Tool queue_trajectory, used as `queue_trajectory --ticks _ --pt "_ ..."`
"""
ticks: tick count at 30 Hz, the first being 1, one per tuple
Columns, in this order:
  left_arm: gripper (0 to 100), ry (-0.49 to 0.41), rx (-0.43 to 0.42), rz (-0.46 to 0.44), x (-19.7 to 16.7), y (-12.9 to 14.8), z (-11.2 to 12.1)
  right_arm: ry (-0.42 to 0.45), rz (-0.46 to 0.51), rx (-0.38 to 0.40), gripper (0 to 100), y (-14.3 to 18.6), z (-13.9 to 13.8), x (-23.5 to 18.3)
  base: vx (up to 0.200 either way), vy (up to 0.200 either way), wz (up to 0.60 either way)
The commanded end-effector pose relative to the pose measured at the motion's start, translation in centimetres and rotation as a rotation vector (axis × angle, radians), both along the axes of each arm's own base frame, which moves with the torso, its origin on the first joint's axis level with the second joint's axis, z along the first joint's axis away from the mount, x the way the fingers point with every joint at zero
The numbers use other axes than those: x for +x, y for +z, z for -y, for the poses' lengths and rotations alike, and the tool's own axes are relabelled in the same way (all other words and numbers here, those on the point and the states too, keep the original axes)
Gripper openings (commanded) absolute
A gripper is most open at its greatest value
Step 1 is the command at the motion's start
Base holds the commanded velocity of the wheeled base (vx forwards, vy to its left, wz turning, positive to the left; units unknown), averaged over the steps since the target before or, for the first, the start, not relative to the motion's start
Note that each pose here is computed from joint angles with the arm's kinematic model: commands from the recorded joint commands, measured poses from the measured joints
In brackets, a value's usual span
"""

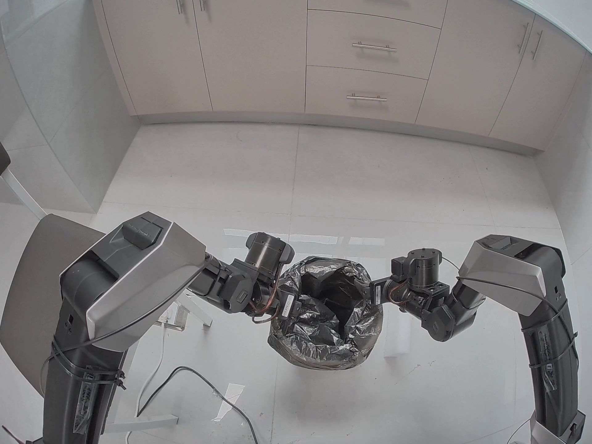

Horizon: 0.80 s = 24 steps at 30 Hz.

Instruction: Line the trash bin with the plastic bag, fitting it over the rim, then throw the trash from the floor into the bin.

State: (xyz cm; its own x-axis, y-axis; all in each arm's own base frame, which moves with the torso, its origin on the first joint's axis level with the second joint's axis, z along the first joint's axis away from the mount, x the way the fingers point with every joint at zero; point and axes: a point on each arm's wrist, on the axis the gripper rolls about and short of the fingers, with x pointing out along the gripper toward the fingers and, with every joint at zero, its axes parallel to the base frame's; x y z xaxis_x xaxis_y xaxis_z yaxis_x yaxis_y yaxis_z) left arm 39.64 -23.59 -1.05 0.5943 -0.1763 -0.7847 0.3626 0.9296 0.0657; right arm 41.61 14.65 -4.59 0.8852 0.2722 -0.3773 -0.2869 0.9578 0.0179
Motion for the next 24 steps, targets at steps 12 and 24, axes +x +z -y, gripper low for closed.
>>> queue_trajectory --ticks 12,24 --pt "100 0.069 -0.043 0.204 3.6 1.5 0.4 0.005 0.023 0.010 100 0.6 -0.2 0.0 0.000 0.000 0.00" --pt "100 0.050 0.016 0.183 4.1 -1.2 0.3 0.005 0.025 0.011 100 0.6 -0.2 0.1 0.000 0.000 0.00"
